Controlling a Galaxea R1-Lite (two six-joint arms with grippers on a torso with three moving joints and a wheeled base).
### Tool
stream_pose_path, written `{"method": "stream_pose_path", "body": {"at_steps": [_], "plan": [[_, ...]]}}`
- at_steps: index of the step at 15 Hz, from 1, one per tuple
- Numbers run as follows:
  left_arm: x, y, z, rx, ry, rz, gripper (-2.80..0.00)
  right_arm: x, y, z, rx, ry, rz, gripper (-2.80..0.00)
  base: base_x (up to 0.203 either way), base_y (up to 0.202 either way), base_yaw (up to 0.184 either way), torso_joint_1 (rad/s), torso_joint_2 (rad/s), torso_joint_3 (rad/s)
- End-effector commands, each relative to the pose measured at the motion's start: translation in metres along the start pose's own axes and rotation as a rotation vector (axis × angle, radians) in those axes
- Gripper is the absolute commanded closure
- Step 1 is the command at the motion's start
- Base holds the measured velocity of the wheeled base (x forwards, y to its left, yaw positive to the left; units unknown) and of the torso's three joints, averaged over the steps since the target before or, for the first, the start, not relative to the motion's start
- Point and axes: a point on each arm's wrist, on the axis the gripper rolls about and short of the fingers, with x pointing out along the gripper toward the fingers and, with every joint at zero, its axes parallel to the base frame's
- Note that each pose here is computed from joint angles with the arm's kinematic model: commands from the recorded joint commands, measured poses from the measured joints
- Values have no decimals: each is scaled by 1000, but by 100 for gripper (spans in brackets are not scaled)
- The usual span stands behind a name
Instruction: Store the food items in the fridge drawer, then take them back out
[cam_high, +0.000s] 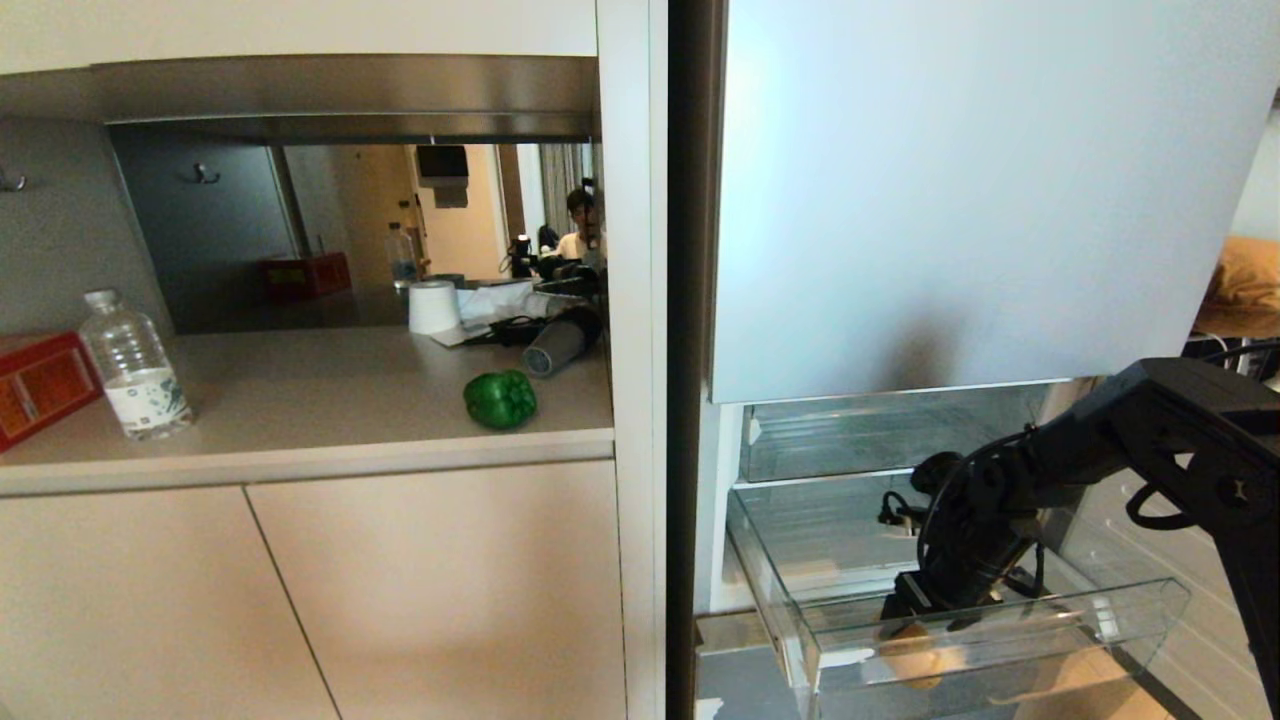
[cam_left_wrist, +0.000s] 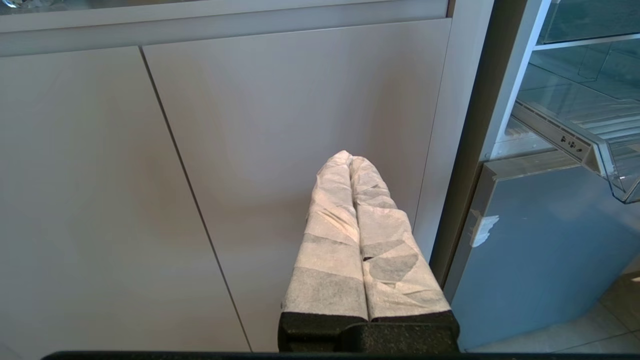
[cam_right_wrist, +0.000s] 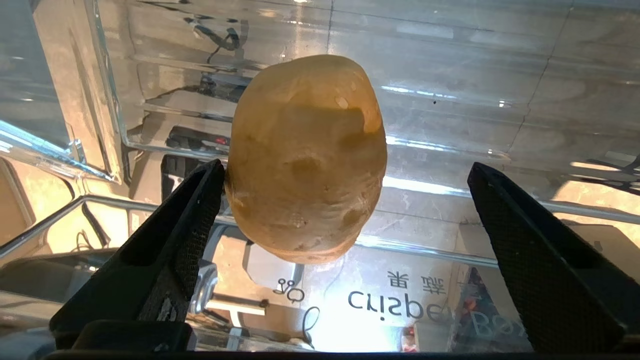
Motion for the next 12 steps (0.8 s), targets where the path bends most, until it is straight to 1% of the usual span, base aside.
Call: {"method": "stream_pose_path", "body": {"at_steps": [1, 7, 12], "plan": [[0, 0, 0, 0, 1, 0, 0, -1, 0, 1, -2, 3, 2, -280, 0, 0, 0, 0, 0, 0], [0, 0, 0, 0, -1, 0, 0, 8, -2, 1, -4, 33, 5, -280, 0, 0, 0, 0, 0, 0], [0, 0, 0, 0, -1, 0, 0, 17, -5, 12, -4, 16, 2, -280, 0, 0, 0, 0, 0, 0]]}}
